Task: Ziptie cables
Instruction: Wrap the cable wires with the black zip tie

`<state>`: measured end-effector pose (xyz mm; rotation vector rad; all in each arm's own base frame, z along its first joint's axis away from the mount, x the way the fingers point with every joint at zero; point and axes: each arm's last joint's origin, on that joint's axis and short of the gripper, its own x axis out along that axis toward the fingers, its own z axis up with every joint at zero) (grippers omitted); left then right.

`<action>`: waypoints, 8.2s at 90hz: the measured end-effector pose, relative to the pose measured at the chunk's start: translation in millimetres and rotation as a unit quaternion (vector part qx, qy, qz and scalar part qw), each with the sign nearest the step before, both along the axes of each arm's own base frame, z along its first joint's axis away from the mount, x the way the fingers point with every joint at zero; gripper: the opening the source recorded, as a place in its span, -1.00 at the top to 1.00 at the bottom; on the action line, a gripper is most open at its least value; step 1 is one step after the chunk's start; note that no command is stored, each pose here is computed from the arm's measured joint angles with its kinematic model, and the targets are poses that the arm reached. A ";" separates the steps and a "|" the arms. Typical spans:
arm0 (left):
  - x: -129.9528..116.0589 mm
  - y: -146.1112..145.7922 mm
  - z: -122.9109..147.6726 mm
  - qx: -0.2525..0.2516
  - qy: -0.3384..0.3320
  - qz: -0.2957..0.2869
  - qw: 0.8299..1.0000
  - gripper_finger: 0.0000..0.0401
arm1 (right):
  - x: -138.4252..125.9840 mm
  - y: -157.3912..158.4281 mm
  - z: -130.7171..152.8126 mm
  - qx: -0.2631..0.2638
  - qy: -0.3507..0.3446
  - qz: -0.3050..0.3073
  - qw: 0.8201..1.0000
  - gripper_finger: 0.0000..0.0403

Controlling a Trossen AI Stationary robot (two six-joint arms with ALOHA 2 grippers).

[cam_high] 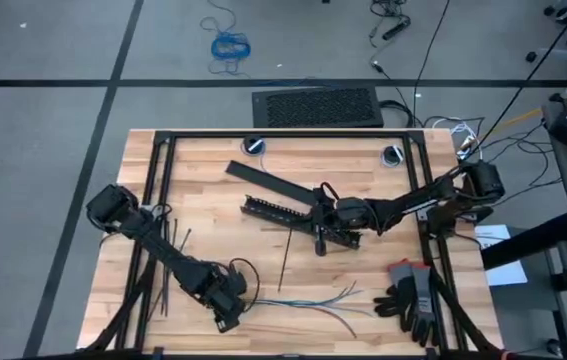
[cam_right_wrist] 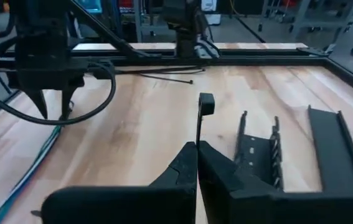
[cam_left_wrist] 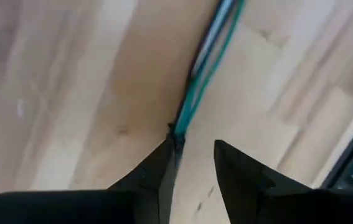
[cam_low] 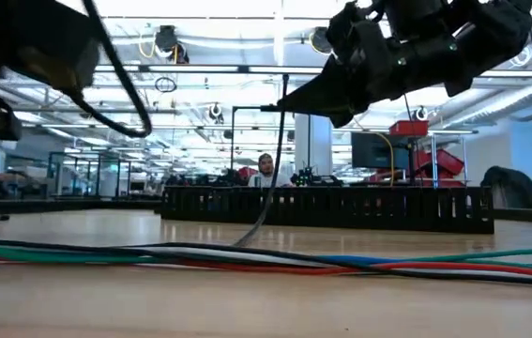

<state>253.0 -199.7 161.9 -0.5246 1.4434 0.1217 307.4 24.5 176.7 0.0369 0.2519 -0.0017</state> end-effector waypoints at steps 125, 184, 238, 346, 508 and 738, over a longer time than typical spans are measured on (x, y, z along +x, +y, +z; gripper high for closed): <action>16.3 -0.2 18.9 0.285 -0.025 -0.063 0.956 0.95 | 29.2 -7.0 -12.8 0.035 -0.082 -0.052 0.995 1.00; 23.5 5.2 2.3 0.291 -0.085 -0.022 0.953 0.14 | 51.1 28.8 -23.9 0.077 0.007 0.052 0.996 1.00; 39.6 18.3 -15.2 0.405 -0.263 0.023 0.875 0.07 | 49.1 34.4 -27.5 0.046 0.026 0.094 0.994 1.00; 31.5 82.7 -35.3 0.224 -0.553 0.030 0.802 0.09 | 48.5 35.1 -28.6 0.057 0.034 0.117 0.991 1.00; 35.6 74.5 -48.1 0.227 -0.494 0.201 0.815 1.00 | -5.9 162.1 -36.9 -0.009 0.069 0.080 0.994 0.75; 127.6 -41.2 -63.4 0.171 -0.475 0.119 0.855 1.00 | -43.2 342.0 -95.7 -0.180 0.129 0.176 0.959 0.27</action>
